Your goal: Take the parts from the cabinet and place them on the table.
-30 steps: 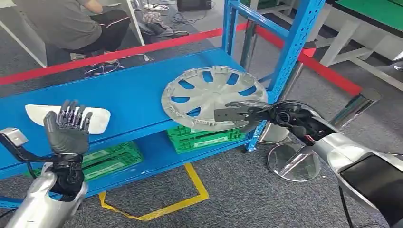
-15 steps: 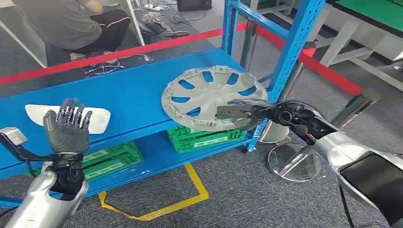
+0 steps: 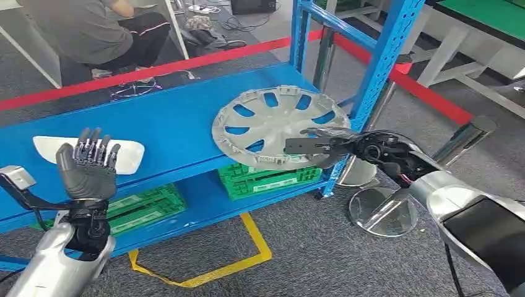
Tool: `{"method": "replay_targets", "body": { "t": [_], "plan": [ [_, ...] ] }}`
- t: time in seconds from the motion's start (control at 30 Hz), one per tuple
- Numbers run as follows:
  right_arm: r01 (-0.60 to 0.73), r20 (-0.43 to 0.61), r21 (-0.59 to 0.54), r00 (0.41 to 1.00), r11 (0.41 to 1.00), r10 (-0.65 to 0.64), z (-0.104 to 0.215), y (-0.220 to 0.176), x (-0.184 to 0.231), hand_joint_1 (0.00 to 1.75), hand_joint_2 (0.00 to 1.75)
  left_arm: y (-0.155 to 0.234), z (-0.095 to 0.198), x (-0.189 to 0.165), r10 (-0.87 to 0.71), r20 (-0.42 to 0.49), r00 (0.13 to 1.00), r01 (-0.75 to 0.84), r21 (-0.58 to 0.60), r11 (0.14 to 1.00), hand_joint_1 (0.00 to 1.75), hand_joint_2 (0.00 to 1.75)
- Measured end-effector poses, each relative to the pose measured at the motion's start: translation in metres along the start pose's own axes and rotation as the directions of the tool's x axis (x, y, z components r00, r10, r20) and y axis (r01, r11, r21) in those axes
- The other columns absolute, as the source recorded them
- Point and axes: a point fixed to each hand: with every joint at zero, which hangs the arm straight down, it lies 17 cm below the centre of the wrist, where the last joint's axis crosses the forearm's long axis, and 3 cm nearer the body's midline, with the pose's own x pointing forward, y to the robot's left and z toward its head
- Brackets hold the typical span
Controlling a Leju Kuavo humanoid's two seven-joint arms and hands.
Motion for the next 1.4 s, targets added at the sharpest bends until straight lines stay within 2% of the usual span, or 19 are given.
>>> {"method": "replay_targets", "body": {
  "t": [0.23, 0.6, 0.83, 1.4],
  "plan": [
    [-0.104, -0.015, -0.030, 0.994, 0.994, 0.104, -0.002, -0.003, -0.007, 0.00, 1.75, 0.000, 0.000, 0.000, 0.000, 0.003, 1.000, 0.000, 0.000, 1.000, 0.00, 0.00],
    [-0.198, -0.031, -0.025, 0.980, 0.980, 0.198, -0.003, 0.012, -0.012, 0.00, 1.75, -0.005, -0.004, 0.003, 0.009, 0.015, 1.000, -0.009, -0.009, 1.000, 0.00, 0.00],
    [-0.302, -0.033, -0.057, 0.953, 0.952, 0.300, -0.005, 0.007, -0.011, 0.00, 1.75, -0.004, -0.004, 0.000, 0.011, 0.014, 1.000, -0.011, -0.008, 1.000, 0.00, 0.00],
    [-0.415, -0.032, -0.094, 0.910, 0.905, 0.414, -0.008, 0.009, -0.012, 0.00, 1.75, -0.001, -0.007, -0.003, 0.010, 0.008, 1.000, -0.010, -0.005, 1.000, 0.00, 0.00]
  ]
}}
